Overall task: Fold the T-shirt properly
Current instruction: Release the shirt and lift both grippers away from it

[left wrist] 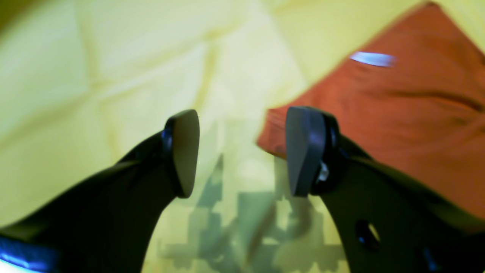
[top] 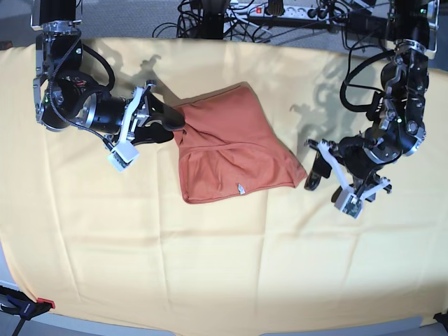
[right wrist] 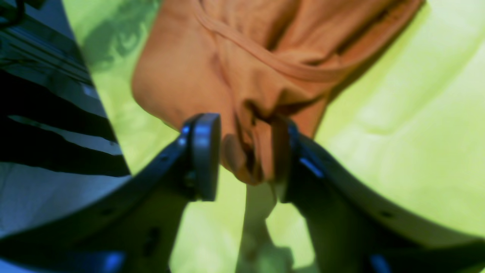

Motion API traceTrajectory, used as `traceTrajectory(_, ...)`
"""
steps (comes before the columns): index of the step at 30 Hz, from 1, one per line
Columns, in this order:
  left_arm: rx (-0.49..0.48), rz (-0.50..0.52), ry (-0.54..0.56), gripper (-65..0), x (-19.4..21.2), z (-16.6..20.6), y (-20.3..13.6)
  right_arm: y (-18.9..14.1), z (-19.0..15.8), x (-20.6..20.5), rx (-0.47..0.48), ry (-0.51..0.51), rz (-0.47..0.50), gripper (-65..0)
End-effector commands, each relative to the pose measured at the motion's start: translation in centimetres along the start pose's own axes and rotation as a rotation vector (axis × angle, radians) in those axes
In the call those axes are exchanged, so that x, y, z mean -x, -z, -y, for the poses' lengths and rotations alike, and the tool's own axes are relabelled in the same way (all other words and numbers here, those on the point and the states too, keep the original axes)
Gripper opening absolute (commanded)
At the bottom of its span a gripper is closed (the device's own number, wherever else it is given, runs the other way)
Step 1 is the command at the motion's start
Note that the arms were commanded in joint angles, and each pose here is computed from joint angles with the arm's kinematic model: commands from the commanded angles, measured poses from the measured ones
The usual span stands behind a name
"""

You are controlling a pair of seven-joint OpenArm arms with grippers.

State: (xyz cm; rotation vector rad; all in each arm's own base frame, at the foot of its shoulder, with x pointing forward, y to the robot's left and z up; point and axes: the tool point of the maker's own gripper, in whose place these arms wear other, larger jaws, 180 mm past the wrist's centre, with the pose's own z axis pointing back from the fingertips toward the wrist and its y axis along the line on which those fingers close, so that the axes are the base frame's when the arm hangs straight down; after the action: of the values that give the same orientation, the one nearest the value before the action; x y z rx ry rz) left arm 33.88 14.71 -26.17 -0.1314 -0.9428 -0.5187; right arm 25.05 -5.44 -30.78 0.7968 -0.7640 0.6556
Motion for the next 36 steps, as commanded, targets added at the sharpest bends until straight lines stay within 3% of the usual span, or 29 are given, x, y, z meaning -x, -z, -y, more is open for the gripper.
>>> traceTrajectory(1, 0.017, 0.036, 0.013, -28.1, -1.0, 0.0, -0.6, -0.4, -0.1, -1.5, -0.006, -0.025, 0.045, -32.5)
traceTrajectory(3, 0.085, 0.017, 0.026, -28.1, -0.3, 1.2, -0.7, -0.4, -0.1, -1.4, -0.006, -0.024, 0.042, -27.9)
traceTrajectory(6, 0.150, -0.012, 0.042, -28.1, 0.8, 2.6, -0.8, -0.4, -0.2, -0.8, -0.008, -0.024, 0.008, -27.3)
traceTrajectory(14, 0.162, -0.038, 0.035, -28.1, 1.9, 3.1, -0.9, -0.6, -2.2, 1.0, -0.120, 0.012, -0.091, -27.5)
traceTrajectory(21, 0.162, -0.037, 0.033, -28.1, 1.9, 3.1, -0.8, -0.3, -1.1, 0.6, -0.040, 0.016, -0.017, -40.6)
traceTrajectory(31, 0.160, -0.039, 0.035, -28.1, 1.9, 3.0, -0.8, 0.4, -2.3, 2.7, -0.052, 0.072, -0.037, -41.9)
traceTrajectory(33, 0.159, -0.039, 0.036, -28.1, 1.9, 3.0, -0.8, 0.4, -2.1, 2.9, -0.041, 0.066, -0.048, -50.1)
traceTrajectory(35, 0.159, -0.039, 0.035, -28.1, 1.9, 3.0, -0.8, 0.4, -2.1, 2.9, -0.042, 0.067, -0.048, -63.9)
traceTrajectory(36, 0.159, -0.039, 0.035, -28.1, 1.9, 3.0, -0.8, 0.4, -2.1, 3.0, -0.042, 0.068, -0.052, -65.0)
